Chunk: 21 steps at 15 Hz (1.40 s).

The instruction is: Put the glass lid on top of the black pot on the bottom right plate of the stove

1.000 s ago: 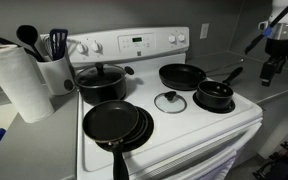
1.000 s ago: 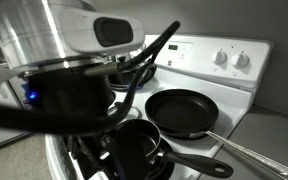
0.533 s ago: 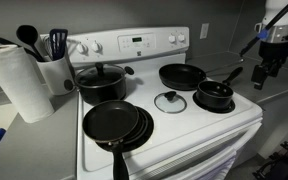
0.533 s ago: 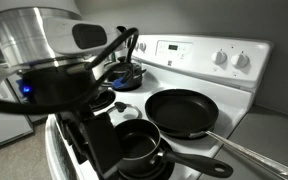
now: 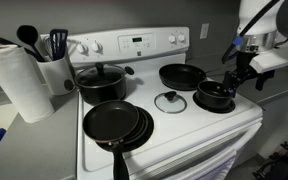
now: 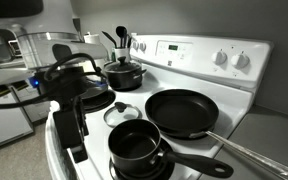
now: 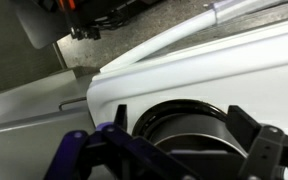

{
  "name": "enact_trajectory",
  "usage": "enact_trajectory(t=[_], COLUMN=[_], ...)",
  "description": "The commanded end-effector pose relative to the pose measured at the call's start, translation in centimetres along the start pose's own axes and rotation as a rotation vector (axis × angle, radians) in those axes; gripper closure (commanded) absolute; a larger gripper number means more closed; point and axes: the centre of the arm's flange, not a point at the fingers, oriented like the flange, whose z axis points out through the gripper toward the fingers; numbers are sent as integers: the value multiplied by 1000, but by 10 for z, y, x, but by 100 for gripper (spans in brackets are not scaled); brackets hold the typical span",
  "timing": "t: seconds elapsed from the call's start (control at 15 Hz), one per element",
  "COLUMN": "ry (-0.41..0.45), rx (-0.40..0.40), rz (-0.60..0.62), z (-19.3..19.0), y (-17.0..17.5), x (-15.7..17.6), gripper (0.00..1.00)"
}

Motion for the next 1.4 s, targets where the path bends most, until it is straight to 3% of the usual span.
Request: enact_trajectory(t=[0.0,0.13,0.2,0.73,1.07,1.33], ry=[-61,-95,-60,-68,-77,-122], rx=[51,67,43,43,37,63], rz=[187,290,218,301,607,758], z=[5,-2,2,13,25,19], y=[-46,-57,-36,-59,-105,-155], x=[20,18,10,27,45,55], gripper=[0,0,0,0,0,0])
